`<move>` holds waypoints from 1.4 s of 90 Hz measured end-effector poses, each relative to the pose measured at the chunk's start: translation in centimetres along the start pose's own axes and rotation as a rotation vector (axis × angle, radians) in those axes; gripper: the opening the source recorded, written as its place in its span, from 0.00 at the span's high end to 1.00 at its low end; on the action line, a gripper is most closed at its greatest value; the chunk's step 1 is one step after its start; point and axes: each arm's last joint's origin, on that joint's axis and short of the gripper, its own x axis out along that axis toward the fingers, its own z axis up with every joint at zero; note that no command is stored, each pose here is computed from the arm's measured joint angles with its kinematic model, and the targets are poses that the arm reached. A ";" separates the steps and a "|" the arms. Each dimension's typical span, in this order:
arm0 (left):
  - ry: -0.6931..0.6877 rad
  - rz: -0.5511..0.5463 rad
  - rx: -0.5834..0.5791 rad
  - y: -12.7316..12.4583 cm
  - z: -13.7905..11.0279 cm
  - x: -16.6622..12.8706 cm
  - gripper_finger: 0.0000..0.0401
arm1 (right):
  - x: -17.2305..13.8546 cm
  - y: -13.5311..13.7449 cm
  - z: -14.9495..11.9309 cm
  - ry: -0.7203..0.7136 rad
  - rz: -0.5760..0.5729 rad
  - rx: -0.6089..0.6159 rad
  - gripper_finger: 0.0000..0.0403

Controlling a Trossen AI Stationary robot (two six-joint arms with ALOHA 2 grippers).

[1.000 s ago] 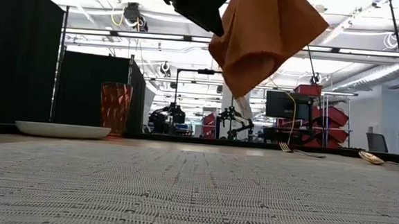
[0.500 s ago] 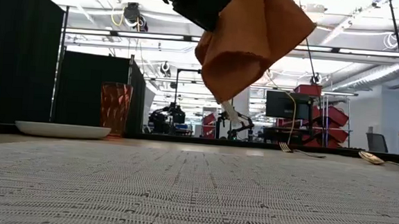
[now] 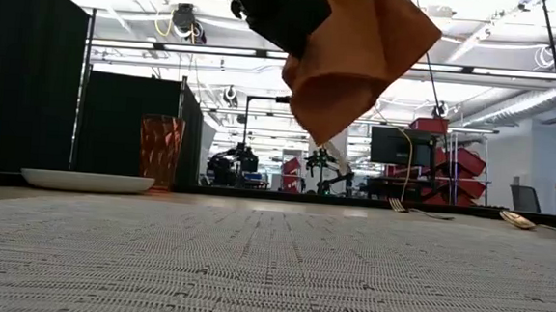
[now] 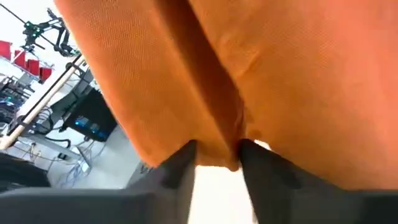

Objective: Set table place
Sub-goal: Fold the orange napkin

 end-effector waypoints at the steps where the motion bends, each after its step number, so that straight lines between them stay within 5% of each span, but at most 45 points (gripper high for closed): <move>1: -0.001 0.000 0.004 0.0 0.0 0.0 0.90 | 0.0 0.0 0.0 0.000 0.000 0.000 1.00; 16: -0.013 0.004 0.042 0.0 0.2 0.0 0.99 | 0.3 0.5 -0.3 0.012 0.006 -0.011 1.00; 77: 0.091 0.025 0.153 -0.3 -1.3 -0.6 1.00 | 0.0 1.6 -1.1 0.092 0.058 -0.053 1.00; 126: 0.104 0.118 0.217 1.6 -1.2 -5.1 1.00 | -0.5 2.1 -2.9 0.251 0.075 -0.082 1.00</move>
